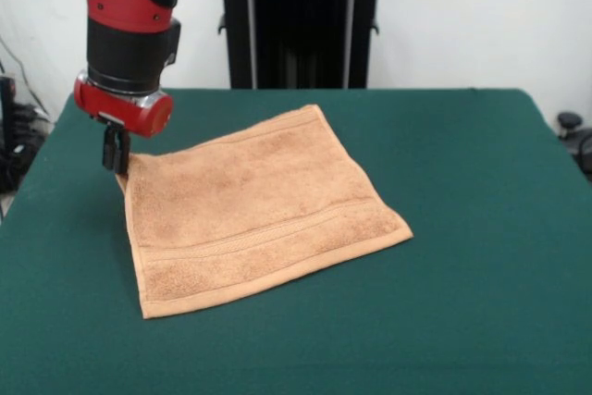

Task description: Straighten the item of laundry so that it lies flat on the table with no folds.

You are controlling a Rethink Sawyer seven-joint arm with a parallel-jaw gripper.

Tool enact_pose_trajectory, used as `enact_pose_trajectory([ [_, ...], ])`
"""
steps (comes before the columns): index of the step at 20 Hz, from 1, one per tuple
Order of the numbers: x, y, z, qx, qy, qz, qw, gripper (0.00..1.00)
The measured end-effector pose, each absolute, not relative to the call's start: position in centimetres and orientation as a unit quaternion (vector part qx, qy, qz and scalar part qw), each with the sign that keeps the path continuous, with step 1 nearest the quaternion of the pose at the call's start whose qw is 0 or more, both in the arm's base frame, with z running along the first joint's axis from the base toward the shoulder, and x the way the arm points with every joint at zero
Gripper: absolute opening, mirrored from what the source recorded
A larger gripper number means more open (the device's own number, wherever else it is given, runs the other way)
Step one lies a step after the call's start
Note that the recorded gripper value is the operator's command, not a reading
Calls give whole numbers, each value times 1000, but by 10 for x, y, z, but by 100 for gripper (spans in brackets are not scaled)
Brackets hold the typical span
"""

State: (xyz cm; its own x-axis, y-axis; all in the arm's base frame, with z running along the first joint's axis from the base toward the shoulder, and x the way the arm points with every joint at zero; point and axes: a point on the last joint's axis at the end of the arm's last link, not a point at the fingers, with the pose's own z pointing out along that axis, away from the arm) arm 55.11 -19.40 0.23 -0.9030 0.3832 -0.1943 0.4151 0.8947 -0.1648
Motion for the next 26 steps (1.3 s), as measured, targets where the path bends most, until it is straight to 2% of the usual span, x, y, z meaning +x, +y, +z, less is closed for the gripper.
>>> enact_pose_trajectory([
  [17, 545, -193, -6, 217, 969, -97, 62, 0],
  [26, 531, -202, -8, 276, 957, -91, -2, 0],
])
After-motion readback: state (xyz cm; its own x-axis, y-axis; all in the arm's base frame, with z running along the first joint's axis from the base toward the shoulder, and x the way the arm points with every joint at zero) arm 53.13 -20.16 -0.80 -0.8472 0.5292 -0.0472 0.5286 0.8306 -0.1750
